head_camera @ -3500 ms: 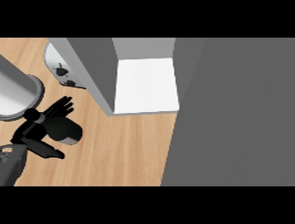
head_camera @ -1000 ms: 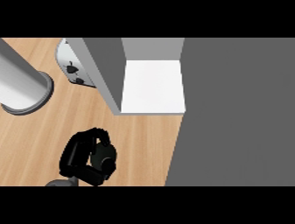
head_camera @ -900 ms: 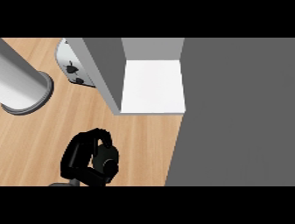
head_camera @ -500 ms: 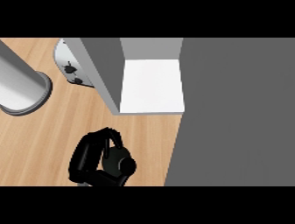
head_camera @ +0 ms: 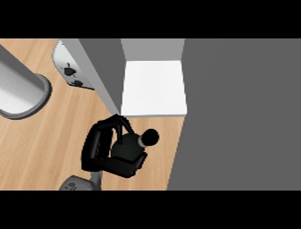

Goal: Pick up the wine, place it into the cabinet and close the cabinet

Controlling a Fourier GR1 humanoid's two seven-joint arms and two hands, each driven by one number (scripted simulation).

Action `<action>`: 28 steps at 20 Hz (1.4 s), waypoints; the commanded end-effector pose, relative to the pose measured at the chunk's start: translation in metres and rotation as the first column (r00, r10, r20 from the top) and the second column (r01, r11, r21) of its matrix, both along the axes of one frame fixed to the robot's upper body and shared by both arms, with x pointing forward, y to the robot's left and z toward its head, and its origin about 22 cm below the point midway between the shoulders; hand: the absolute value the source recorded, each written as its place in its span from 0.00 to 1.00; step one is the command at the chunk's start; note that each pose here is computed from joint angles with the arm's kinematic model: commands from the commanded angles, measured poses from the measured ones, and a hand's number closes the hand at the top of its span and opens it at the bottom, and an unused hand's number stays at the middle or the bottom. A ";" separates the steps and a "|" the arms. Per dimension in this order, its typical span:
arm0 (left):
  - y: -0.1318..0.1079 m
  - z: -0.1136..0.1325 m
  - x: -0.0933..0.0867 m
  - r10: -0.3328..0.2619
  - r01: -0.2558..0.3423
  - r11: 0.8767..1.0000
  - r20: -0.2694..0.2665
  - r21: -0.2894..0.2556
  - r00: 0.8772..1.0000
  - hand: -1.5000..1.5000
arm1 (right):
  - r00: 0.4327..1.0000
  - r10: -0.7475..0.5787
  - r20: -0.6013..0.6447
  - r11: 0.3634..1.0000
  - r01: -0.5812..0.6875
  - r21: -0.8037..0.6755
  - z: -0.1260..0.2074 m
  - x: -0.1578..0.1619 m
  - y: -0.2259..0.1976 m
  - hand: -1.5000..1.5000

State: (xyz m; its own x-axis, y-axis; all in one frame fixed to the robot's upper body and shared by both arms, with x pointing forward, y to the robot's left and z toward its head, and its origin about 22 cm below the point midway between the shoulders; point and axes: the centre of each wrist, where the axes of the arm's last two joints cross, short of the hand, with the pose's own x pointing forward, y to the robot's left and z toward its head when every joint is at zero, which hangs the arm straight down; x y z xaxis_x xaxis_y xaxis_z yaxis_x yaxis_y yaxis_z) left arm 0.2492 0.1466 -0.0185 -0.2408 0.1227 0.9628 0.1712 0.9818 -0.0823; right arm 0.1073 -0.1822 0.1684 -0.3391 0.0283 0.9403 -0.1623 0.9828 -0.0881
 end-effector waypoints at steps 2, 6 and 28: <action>-0.004 0.002 0.015 0.024 -0.023 0.998 -0.005 0.052 1.000 1.00 | 0.999 0.030 0.034 0.995 -0.033 0.091 0.034 -0.038 -0.010 0.00; -0.019 0.012 0.044 0.037 -0.037 0.997 0.008 0.062 0.999 1.00 | 0.998 0.050 0.030 0.994 -0.052 0.094 0.032 -0.039 -0.012 0.00; -0.051 0.025 0.122 0.028 -0.025 0.998 -0.057 0.060 0.998 1.00 | 0.995 0.096 0.033 0.990 -0.099 0.100 0.025 -0.032 -0.013 0.00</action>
State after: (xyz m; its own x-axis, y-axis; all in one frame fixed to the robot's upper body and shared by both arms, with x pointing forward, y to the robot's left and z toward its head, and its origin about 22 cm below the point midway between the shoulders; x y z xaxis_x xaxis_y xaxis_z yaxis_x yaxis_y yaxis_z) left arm 0.3659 0.1005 0.0090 -0.1991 0.0520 0.9786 0.1552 0.9877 -0.0209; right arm 0.1044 -0.1880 0.1610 -0.3675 0.0290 0.9296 -0.1766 0.9792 -0.1004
